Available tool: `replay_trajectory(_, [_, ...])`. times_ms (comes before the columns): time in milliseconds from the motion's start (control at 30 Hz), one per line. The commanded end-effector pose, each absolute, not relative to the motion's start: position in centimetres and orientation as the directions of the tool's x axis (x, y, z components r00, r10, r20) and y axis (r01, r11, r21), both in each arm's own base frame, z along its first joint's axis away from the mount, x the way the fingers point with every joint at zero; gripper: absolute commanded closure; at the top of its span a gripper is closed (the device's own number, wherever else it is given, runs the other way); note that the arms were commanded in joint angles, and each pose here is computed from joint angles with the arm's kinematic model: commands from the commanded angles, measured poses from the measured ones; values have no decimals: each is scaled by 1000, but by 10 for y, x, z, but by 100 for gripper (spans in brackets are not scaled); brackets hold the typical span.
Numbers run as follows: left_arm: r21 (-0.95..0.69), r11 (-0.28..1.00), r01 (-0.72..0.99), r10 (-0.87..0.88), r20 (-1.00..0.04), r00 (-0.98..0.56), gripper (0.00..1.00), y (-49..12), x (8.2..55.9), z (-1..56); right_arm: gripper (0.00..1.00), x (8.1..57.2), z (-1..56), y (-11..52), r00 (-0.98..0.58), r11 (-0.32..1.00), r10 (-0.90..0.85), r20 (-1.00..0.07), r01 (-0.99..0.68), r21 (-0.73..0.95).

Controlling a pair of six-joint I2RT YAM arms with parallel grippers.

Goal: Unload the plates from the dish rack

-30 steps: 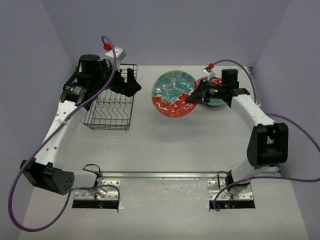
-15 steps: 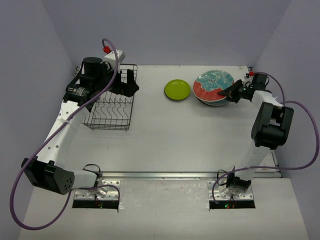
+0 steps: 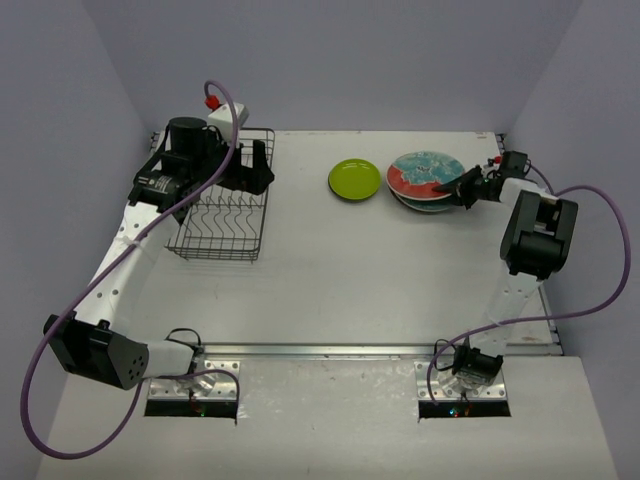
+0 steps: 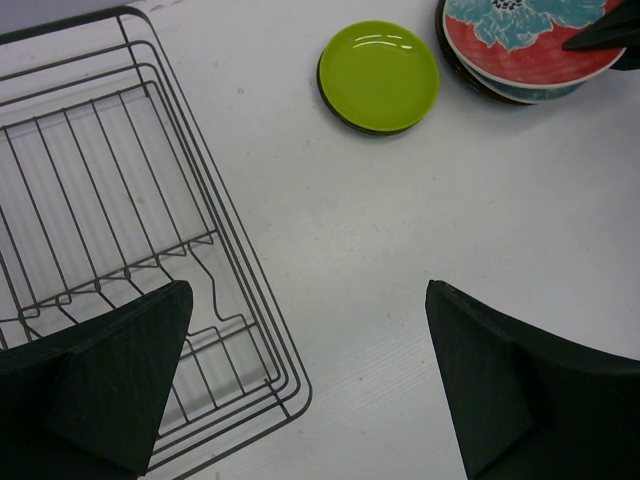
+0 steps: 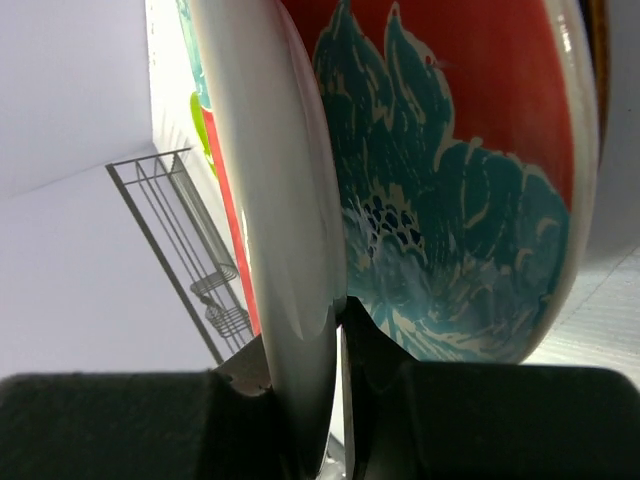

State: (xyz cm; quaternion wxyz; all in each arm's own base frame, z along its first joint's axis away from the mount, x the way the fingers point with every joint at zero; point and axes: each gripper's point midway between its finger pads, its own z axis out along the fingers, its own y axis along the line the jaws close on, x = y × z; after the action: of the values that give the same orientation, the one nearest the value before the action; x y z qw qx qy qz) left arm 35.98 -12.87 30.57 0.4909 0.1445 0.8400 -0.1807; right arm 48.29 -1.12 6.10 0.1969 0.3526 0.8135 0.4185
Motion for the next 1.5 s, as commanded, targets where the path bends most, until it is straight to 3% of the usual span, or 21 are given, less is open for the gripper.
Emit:
replay_trajectory(0, [-122,923,366,55,-896,-440,0,-116,367,312,84,505,118,-11,-690,346,721,-70,270,899])
replay_trajectory(100, [-121,927,354,54,-893,-446,0,-114,366,311,50,501,116,-9,-687,308,727,-4,320,896])
replay_trajectory(133, [-121,927,354,54,-893,-448,0,-113,365,311,49,499,115,-8,-687,293,727,19,334,896])
replay_trajectory(167, [-120,929,351,54,-892,-449,0,-113,365,312,35,494,114,-5,-684,269,727,59,363,892])
replay_trajectory(200, [-119,929,350,54,-892,-448,0,-112,364,312,29,492,116,-3,-682,256,728,77,374,891])
replay_trajectory(267, [-113,938,328,51,-891,-451,0,-109,365,312,2,483,117,1,-676,226,724,136,419,879])
replay_trajectory(467, [-105,949,297,47,-886,-462,0,-103,366,311,1,454,116,0,-652,295,743,155,527,797])
replay_trajectory(567, [-104,950,294,45,-887,-460,0,-103,366,313,1,446,115,-11,-635,367,765,106,566,738])
replay_trajectory(667, [-95,956,278,45,-887,-460,0,-100,366,314,1,435,111,-40,-592,481,806,5,659,577])
replay_trajectory(900, [-90,961,260,42,-886,-462,0,-96,366,314,1,425,110,-78,-587,584,800,-120,719,378])
replay_trajectory(1033, [-97,953,287,56,-874,-483,0,-100,360,313,1,423,119,-69,-691,692,701,-176,600,401])
replay_trajectory(1200, [-129,923,363,89,-845,-527,0,-109,339,293,1,395,152,-7,-824,824,418,-383,165,543])
replay_trajectory(1333, [-121,944,307,73,-832,-551,0,-89,328,275,1,371,177,24,-784,918,171,-597,-94,386])
replay_trajectory(1467, [-104,974,203,33,-816,-577,0,-56,320,252,1,347,212,41,-593,959,-62,-803,-258,117])
